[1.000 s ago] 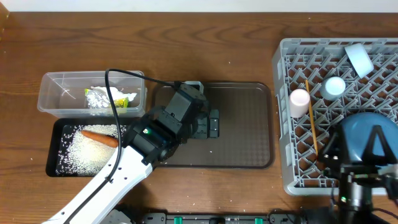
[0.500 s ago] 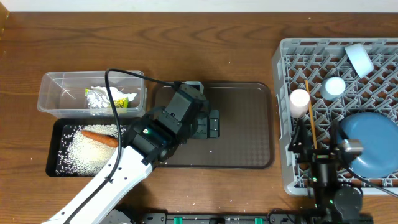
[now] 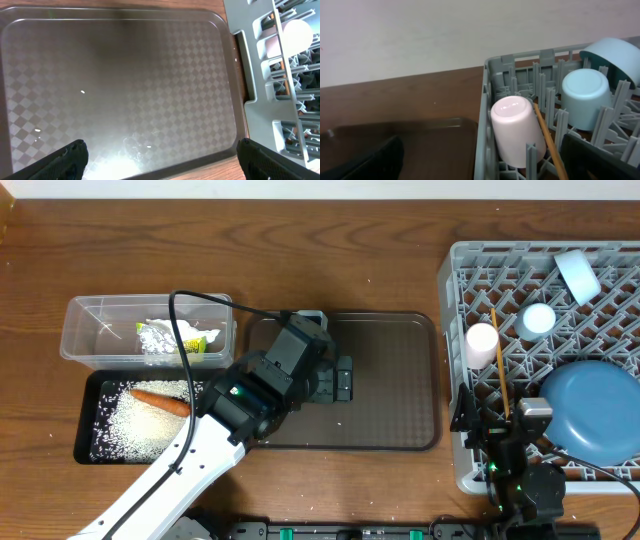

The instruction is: Sort waste into correct bins and load items into the dishwasher rack

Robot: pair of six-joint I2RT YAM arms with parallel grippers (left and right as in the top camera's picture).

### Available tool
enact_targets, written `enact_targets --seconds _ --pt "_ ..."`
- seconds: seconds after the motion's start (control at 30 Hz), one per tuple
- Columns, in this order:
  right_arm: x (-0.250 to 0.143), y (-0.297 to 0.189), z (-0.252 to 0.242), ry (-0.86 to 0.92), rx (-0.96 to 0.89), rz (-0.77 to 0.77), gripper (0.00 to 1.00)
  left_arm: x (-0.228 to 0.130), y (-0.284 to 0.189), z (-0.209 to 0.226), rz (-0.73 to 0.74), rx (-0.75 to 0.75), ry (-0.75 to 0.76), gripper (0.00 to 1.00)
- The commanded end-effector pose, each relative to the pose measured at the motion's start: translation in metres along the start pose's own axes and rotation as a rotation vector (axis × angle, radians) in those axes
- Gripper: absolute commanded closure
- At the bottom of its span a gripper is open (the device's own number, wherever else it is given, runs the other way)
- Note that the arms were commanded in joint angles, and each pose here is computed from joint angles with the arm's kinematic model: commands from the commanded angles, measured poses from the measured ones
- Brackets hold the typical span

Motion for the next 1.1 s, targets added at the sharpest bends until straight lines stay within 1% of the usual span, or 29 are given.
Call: enact_targets --seconds 0.0,0.07,0.27,0.33,1.07 --pt "-0.0003 -0.0003 -0.0009 -0.041 -0.004 -0.001 0.01 0.0015 0.0016 0.0011 -0.006 0.013 0.012 0.02" --pt "-0.0002 -0.0003 -0.0009 -0.057 -0.004 -0.001 0.01 0.0015 0.0016 0.0011 -0.006 0.013 0.012 0.02" --pt "-0.0003 -0.0003 -0.0008 -0.279 -0.003 -0.001 0.01 0.0015 0.0016 0.0011 -0.006 0.013 0.012 0.02" --pt "-0.0003 -0.0003 -0.0008 -0.325 -0.003 0.0 0.01 0.0015 0.0016 0.0011 -0.006 0.013 0.012 0.02" --pt "-0.0003 -0.0003 -0.0008 -0.329 -0.003 -0.001 0.01 0.0015 0.0016 0.0011 -0.006 0.013 0.012 0.02"
Point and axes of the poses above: each gripper's point midway between its finger pads, its own y axis out along the fingers, its own z axis along the line the jaws close on, x = y × z, the point moved 7 cm from there along -y, back along the fingers, and after that the axes turned 13 degrees about -y, right-handed, at the moved point
